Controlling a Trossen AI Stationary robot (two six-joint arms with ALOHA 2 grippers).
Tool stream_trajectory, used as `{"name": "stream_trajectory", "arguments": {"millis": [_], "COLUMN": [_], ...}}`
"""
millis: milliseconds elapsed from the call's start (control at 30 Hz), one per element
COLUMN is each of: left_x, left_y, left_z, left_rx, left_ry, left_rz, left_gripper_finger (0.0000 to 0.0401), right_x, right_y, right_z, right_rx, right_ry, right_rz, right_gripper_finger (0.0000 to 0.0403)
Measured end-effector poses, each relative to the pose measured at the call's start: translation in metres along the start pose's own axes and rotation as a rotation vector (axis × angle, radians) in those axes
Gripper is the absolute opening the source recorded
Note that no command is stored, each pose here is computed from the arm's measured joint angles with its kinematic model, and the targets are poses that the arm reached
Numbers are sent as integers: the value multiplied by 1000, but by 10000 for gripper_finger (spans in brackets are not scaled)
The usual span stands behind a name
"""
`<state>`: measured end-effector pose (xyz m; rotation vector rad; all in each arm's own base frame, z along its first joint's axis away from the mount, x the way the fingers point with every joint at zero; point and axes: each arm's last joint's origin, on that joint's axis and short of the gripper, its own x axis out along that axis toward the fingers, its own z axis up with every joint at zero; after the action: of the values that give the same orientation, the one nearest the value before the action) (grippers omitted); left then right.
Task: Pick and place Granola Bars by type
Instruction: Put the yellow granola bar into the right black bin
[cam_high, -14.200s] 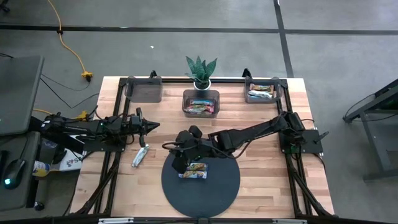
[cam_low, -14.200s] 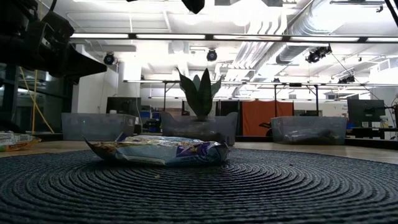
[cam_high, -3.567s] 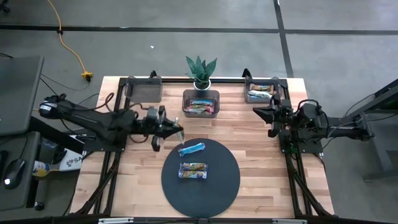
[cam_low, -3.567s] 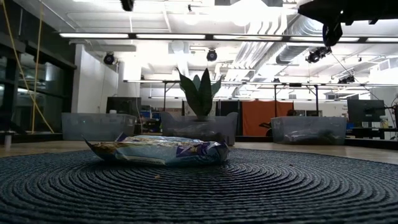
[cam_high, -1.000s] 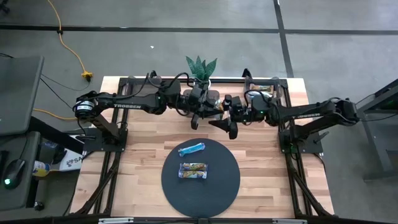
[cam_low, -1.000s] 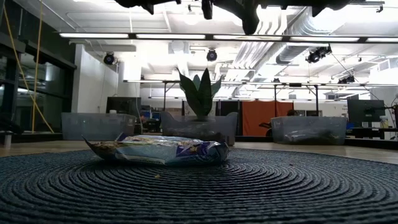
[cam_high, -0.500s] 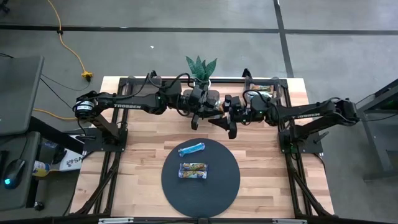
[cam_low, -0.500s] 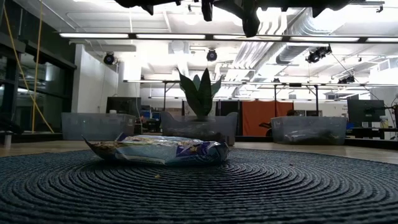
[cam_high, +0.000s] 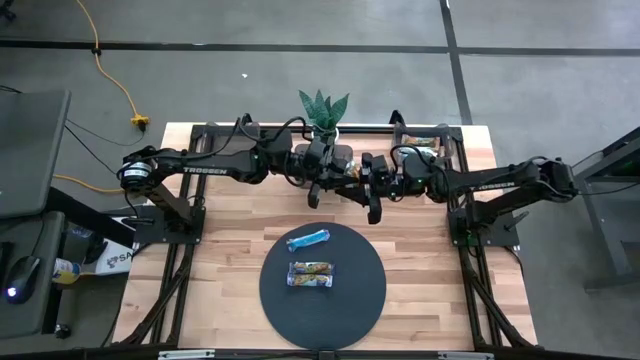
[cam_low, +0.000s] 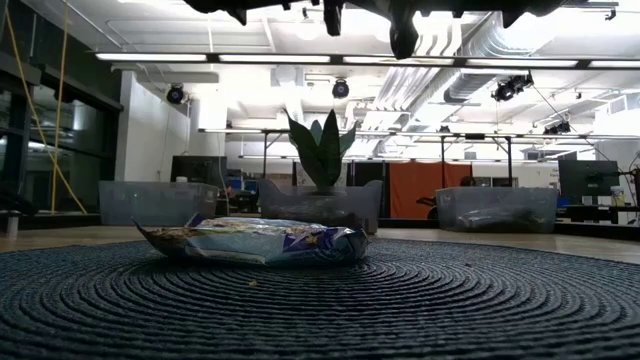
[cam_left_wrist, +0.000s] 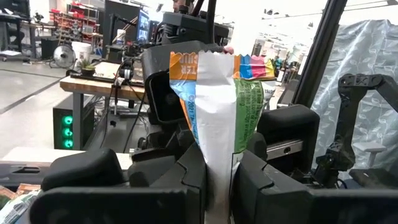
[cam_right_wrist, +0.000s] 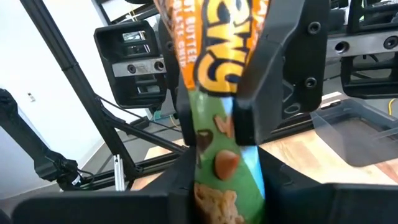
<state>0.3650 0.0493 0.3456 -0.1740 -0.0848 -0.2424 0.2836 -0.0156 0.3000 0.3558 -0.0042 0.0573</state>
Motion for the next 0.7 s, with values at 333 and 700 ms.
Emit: {"name": "stream_trajectory", "arguments": {"millis": [333, 700], "left_x": [0, 0], "left_y": [0, 0], "left_z": [-2, -2], "left_rx": [-16, -17], "left_ry": [20, 21], "left_rz": [4, 4], "left_gripper_finger": [38, 38], "right_x": [0, 0], "right_y": [-1, -1], "right_z": [-2, -2], "right_rx": [0, -9], "right_ry": [17, 22], "right_rz": [-7, -10], "right_gripper_finger": [64, 48]}}
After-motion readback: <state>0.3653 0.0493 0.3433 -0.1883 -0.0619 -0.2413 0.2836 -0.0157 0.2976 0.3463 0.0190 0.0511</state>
